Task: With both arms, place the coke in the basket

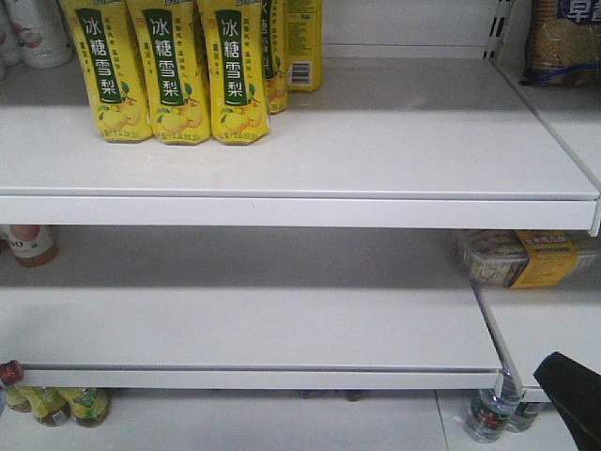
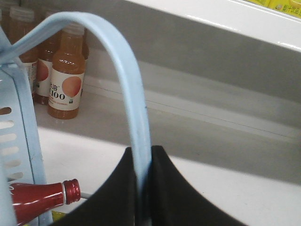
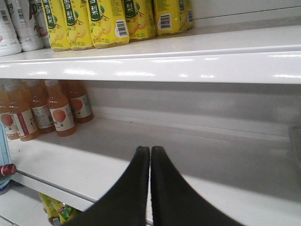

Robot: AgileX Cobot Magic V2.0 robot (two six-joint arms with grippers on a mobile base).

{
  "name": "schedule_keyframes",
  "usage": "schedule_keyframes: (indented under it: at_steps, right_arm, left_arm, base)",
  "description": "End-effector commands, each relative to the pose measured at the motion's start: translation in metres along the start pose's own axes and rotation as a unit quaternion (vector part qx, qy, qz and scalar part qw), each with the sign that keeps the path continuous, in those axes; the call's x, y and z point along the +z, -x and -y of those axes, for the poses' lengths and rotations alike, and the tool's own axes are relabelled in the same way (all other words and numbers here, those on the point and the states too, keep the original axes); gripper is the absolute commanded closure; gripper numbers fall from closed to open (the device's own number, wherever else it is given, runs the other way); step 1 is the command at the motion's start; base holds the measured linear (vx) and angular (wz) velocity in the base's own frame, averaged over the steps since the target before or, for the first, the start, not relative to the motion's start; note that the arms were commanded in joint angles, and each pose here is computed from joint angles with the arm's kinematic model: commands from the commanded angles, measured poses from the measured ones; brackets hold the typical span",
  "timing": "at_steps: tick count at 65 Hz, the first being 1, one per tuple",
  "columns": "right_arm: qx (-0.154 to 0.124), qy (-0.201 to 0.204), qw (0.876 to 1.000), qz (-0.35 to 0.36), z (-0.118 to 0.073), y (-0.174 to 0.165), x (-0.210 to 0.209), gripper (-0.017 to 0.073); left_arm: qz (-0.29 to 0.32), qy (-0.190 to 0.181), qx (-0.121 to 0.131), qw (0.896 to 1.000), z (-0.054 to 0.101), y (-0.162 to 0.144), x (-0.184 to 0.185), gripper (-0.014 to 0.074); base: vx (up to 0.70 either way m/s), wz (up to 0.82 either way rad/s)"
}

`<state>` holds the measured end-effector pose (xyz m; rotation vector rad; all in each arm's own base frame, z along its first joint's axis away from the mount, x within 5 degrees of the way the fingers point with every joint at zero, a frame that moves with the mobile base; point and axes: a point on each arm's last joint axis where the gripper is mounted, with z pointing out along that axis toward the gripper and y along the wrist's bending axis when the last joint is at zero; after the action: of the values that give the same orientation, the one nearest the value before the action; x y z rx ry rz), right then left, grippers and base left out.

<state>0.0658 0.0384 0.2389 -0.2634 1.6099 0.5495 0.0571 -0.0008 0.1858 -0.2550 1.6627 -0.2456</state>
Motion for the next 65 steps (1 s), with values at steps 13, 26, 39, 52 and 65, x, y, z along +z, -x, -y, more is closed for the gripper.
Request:
schedule_keyframes:
  at_steps: [13,26,39,52,65]
  right_arm:
    - [-0.018,-0.008,1.0,0.012,0.0002,0.0091,0.0003,0.0564]
    - [-0.018,-0.008,1.0,0.012,0.0002,0.0091,0.0003,0.0564]
    - [-0.018,-0.009,1.0,0.012,0.0002,0.0091,0.0003,0.0564]
    - [-0.018,-0.009,1.0,0.012,0.0002,0.0091,0.0003,0.0564]
    - [-0.018,-0.009,1.0,0.012,0.0002,0.0091,0.0003,0.0564]
  left_arm:
    - [0.092,-0.023,0.048,0.994,0.0045,0.0152,-0.0031,0.06]
    - [0.092,-0.023,0.048,0.994,0.0044,0.0149,-0.003,0.06]
    - [0.093,-0.022,0.062,0.993,0.0045,0.0151,-0.003,0.06]
    - [0.092,-0.021,0.062,0.994,0.0044,0.0149,-0.003,0.06]
    - [0.093,-0.021,0.072,0.993,0.0045,0.0151,-0.003,0.06]
  base:
    - [0.0,0.0]
    - [0.0,0.0]
    - [0.0,0.0]
    - [0.0,0.0]
    - [0.0,0.0]
